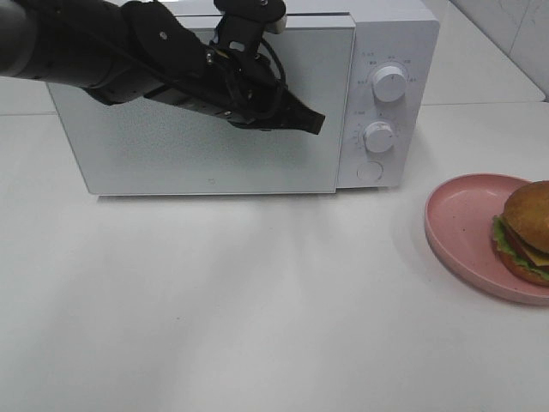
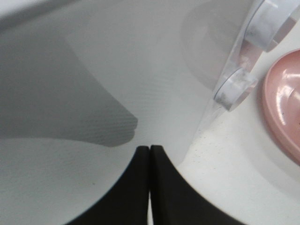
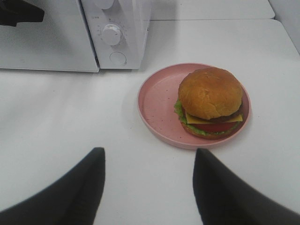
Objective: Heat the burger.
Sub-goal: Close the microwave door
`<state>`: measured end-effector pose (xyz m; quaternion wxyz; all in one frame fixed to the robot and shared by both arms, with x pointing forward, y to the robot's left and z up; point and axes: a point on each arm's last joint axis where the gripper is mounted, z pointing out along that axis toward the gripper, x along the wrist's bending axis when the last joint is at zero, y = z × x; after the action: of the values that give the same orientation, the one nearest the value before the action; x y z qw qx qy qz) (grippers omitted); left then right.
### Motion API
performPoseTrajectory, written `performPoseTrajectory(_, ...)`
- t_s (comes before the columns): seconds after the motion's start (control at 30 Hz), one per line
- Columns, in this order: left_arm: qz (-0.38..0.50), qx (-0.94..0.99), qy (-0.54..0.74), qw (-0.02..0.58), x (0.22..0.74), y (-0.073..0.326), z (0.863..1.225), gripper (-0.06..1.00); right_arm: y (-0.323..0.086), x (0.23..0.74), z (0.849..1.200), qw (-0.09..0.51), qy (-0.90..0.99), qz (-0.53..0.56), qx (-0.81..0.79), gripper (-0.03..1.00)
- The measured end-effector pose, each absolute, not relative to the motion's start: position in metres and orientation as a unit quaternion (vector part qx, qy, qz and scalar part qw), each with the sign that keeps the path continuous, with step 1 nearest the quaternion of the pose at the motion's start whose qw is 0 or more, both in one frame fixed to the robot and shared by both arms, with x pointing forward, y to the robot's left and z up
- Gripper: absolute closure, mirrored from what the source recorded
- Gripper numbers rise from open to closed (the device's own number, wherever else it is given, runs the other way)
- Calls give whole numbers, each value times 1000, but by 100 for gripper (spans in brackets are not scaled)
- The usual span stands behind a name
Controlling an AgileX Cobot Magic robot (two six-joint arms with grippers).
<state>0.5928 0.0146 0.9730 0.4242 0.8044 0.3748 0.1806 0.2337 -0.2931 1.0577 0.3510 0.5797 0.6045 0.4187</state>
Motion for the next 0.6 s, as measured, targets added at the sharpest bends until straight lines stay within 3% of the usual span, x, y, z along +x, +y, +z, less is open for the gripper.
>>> performPoseTrajectory(0.2,137,817,366,425,596,-14,966,94,-293,234,1058,351,604,419,580,42)
performPoseTrajectory(0.6,140,840,325,411,600,-27,962,94,-293,234,1058,351,604,419,580,42)
